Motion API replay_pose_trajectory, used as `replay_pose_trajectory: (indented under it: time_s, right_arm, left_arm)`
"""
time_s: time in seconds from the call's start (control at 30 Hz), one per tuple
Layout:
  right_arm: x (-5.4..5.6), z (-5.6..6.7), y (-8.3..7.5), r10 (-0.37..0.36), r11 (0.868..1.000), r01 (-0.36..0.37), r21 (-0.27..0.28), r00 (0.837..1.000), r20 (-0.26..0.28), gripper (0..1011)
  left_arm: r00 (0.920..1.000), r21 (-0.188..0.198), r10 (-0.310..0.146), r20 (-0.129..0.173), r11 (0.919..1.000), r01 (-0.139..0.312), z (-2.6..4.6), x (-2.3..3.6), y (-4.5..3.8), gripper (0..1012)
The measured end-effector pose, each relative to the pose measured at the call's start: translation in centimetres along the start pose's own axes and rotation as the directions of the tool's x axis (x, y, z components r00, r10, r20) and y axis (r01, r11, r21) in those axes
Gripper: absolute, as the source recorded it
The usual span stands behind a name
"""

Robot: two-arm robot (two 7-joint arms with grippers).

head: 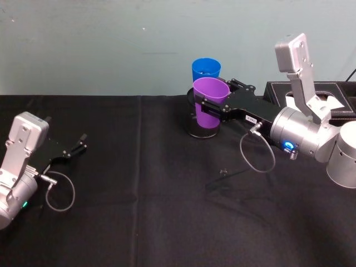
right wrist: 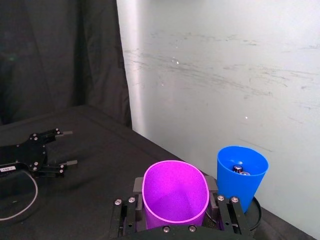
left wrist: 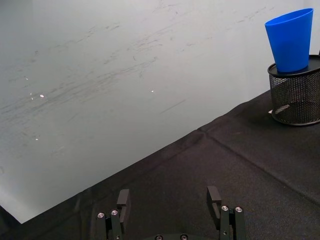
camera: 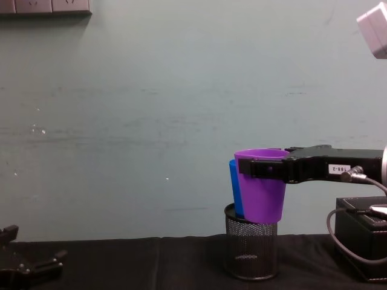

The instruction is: Pick up one cup with a gripper and tap it against the other cup.

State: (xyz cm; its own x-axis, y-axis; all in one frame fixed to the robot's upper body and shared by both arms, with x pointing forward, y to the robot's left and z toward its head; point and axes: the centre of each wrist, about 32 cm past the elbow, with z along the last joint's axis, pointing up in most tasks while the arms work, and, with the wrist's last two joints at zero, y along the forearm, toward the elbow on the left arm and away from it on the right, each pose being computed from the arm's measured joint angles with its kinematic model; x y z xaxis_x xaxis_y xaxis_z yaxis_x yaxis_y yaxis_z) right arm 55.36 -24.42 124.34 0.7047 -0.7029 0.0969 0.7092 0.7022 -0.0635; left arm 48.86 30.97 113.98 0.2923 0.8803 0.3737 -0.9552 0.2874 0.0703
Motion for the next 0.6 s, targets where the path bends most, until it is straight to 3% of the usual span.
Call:
replay_pose_trajectory:
  time_s: [0.6]
  right_arm:
    - [0.00,0.00,0.00,0.000,1.000,0.000,0.000,1.000,0.000,722]
  left_arm:
    - [1.0000,0.000,0.000,0.000,1.0000,0.000,0.00,0.00,0.00,1000]
